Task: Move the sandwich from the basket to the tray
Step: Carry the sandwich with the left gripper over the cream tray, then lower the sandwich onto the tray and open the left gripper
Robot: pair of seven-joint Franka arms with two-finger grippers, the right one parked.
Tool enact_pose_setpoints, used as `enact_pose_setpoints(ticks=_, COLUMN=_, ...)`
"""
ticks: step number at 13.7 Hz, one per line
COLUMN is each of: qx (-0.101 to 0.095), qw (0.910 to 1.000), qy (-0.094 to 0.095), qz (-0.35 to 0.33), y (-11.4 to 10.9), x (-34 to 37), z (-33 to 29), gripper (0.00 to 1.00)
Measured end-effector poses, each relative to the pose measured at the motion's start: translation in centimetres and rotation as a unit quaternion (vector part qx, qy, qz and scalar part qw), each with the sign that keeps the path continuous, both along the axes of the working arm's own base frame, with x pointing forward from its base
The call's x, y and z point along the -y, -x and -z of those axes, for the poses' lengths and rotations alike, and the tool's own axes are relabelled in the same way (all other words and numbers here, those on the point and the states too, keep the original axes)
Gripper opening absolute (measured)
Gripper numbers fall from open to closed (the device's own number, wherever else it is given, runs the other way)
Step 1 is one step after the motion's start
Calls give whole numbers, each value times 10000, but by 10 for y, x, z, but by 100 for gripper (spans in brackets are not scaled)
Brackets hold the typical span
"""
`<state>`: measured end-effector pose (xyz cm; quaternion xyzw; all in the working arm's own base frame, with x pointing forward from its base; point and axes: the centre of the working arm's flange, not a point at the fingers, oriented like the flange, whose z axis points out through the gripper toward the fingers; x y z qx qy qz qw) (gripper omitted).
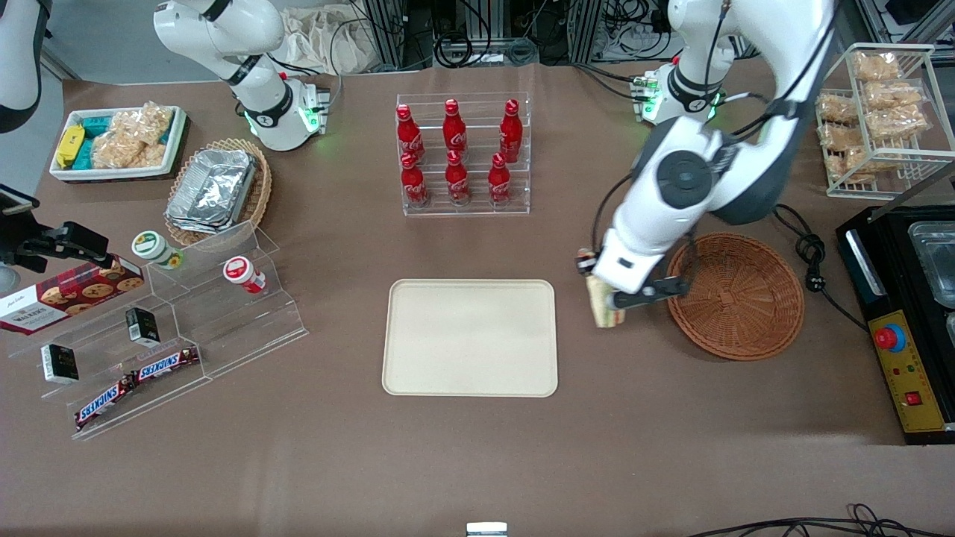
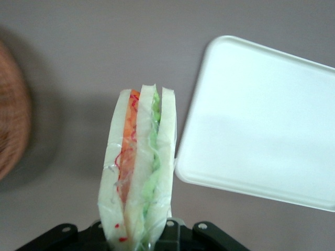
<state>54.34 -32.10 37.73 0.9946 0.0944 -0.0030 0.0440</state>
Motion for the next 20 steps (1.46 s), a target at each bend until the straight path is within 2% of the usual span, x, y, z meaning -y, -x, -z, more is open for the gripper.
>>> enact_pose_setpoints(ticks=3, qx=238, qw=9981, qy=269, qz=504, y=-4, x=64, z=59, gripper=20)
enact_pose_setpoints(ticks=7, qx=450, qw=9949, qy=144, qz=896, y=-25, x=86, z=114, gripper=20)
enact_pose_setpoints(ticks=9, qx=554, qw=9930, qy=107, qz=1041, y=-27, x=88, z=135, gripper=20)
enact_pose_setpoints(ticks=10, qx=548, qw=9930, qy=100, qz=1039, y=-27, x=88, z=140, gripper=26)
enact_pose_setpoints(ticks=12, qx=549, qw=9953, qy=120, qz=790, y=-28, x=88, z=140, gripper=45)
enact_pose_setpoints(ticks=13, qx=603, qw=9962, qy=153, qz=614, y=-31, x=89, z=132, gripper=56)
enact_pose_setpoints(ticks=15, qx=829, qw=9959, qy=189, qz=319, y=-44, x=84, z=95, gripper=76)
enact_pose_setpoints(ticks=17, qx=940, qw=9955, qy=-15, qz=74, y=-58, x=59, z=44, gripper=96)
enact_pose_setpoints(ticks=19, qx=969, qw=9950, qy=-159, qz=-201, y=-64, x=29, z=-10, gripper=100)
enact_pose_setpoints(ticks=20, qx=913, qw=9952, qy=-232, qz=-250, y=-62, x=16, z=-33, gripper=100)
